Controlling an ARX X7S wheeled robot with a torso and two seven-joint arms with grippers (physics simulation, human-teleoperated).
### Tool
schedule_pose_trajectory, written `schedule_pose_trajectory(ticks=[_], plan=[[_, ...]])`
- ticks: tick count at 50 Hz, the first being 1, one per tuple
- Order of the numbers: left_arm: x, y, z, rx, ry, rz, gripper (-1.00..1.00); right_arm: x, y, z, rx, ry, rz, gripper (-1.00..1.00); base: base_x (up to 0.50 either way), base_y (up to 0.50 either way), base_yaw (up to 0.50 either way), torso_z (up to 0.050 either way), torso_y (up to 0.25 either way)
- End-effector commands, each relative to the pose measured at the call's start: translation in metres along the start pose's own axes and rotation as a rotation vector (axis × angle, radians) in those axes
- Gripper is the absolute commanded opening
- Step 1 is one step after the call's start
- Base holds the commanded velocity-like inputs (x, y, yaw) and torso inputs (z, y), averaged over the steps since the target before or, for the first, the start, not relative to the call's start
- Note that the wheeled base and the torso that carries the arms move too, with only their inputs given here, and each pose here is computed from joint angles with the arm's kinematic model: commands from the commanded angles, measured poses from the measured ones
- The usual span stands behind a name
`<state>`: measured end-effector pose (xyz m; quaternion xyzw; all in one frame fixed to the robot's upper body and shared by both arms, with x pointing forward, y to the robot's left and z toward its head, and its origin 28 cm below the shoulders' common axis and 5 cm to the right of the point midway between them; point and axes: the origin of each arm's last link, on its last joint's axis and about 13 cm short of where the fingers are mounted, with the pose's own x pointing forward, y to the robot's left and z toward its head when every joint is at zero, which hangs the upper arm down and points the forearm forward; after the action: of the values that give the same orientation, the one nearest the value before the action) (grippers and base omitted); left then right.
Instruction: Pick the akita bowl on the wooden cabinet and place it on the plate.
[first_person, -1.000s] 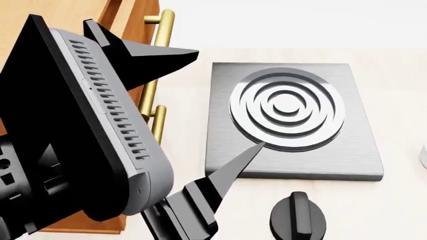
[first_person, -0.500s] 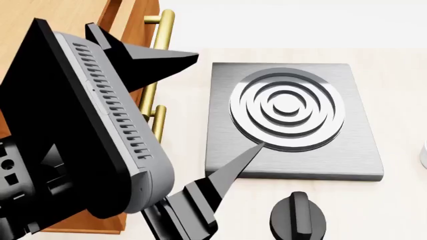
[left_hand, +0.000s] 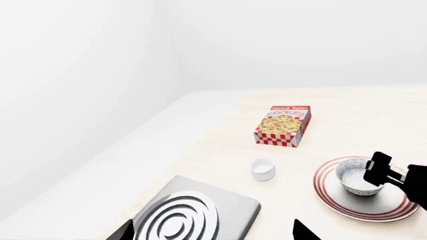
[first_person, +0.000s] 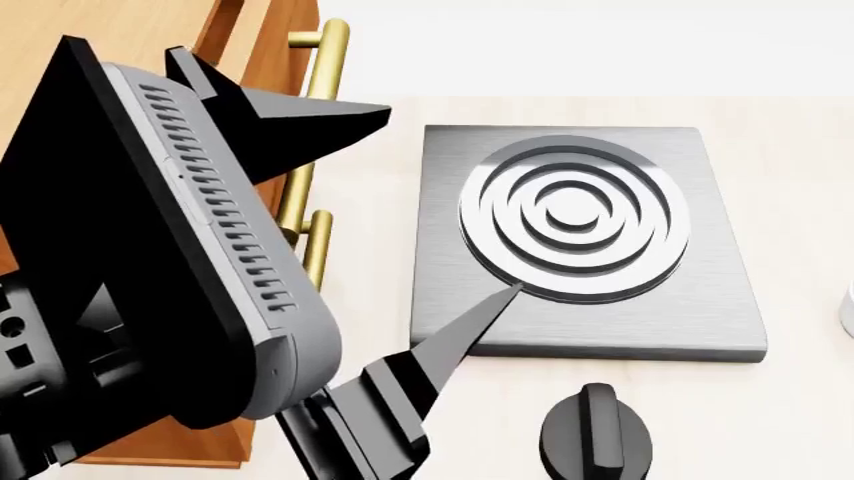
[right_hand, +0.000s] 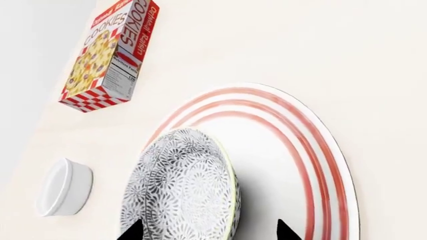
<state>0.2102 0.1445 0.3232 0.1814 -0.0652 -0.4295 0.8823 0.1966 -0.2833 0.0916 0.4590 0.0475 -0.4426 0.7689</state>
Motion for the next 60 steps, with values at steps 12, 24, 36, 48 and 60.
schedule_pose_trajectory(ticks=[12,24,36,48,60], plan=[[-0.003,0.001,0.001,0.000,0.000,0.012,1.00,-0.021,0.002,0.020,0.002,-0.073,0.039,1.00,0.00,0.00,0.00,0.000,0.000],[-0.004,0.000,0.001,0.000,0.001,0.017,1.00,-0.031,-0.004,0.035,0.014,-0.136,0.024,1.00,0.00,0.00,0.00,0.000,0.000],[-0.004,0.001,0.002,0.000,0.000,0.015,1.00,-0.054,0.012,0.050,-0.012,-0.222,0.096,1.00,0.00,0.00,0.00,0.000,0.000],[-0.004,0.000,0.003,0.002,-0.001,0.014,1.00,-0.092,0.040,0.067,-0.042,-0.302,0.240,1.00,0.00,0.00,0.00,0.000,0.000],[-0.005,0.001,0.002,-0.002,-0.002,0.017,1.00,-0.121,0.054,0.078,-0.047,-0.341,0.351,1.00,0.00,0.00,0.00,0.000,0.000]])
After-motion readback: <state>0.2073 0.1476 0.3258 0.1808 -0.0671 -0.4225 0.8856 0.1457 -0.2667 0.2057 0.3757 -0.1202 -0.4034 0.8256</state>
